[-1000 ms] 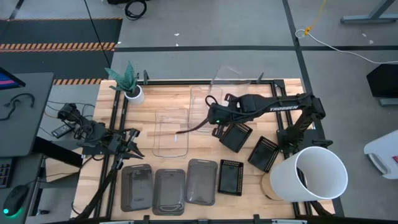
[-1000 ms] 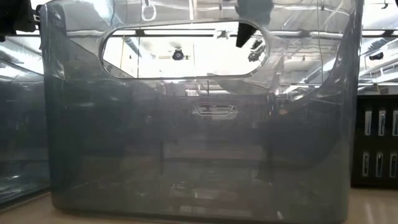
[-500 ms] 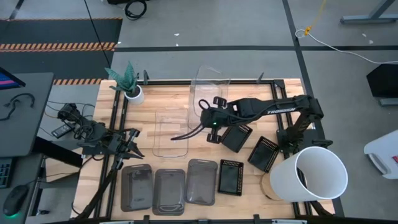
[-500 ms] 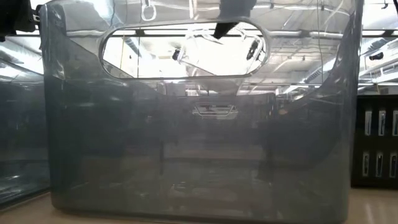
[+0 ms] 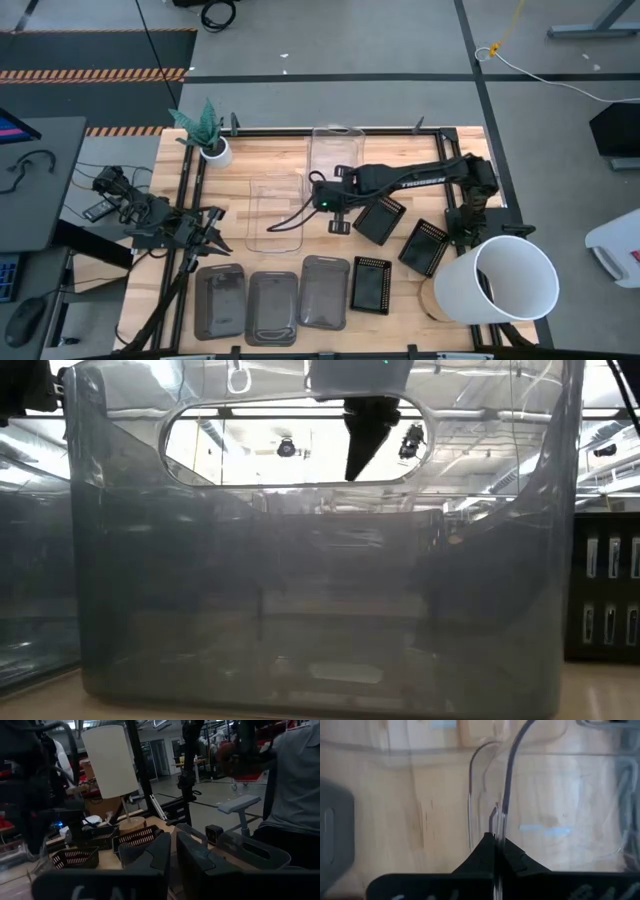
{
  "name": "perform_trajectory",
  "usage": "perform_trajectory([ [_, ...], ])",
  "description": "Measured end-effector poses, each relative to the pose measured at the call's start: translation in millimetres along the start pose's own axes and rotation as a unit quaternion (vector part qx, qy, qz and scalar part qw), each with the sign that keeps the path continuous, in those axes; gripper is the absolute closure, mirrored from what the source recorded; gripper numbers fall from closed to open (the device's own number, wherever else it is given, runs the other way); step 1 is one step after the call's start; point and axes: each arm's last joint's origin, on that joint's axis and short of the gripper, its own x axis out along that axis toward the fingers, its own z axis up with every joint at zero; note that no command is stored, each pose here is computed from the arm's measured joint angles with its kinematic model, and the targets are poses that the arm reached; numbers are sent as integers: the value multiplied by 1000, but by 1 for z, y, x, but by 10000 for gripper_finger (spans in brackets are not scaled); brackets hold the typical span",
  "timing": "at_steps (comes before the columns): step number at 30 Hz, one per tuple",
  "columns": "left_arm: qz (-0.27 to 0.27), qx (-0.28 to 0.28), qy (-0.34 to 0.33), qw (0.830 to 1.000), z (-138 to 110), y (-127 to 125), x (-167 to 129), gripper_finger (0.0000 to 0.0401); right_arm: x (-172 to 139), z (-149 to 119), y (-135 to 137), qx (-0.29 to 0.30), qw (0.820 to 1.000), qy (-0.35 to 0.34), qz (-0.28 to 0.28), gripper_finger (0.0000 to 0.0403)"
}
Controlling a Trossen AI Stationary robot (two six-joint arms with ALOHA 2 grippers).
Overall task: Stack baskets by color
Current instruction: Stack the right transparent bin on top of the middle transparent bin
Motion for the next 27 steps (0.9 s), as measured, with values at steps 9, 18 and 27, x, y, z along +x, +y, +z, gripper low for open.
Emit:
perform_trajectory([
  [9,0,0,0,1000,0,0,0,371,6,-5,-1,7,999,37,16,391],
  [18,0,0,0,1000,0,0,0,363,8,-4,-9,12,999,40,22,313],
  [27,0,0,0,1000,0,0,0,370,-13,-8,-15,13,999,21,25,247],
])
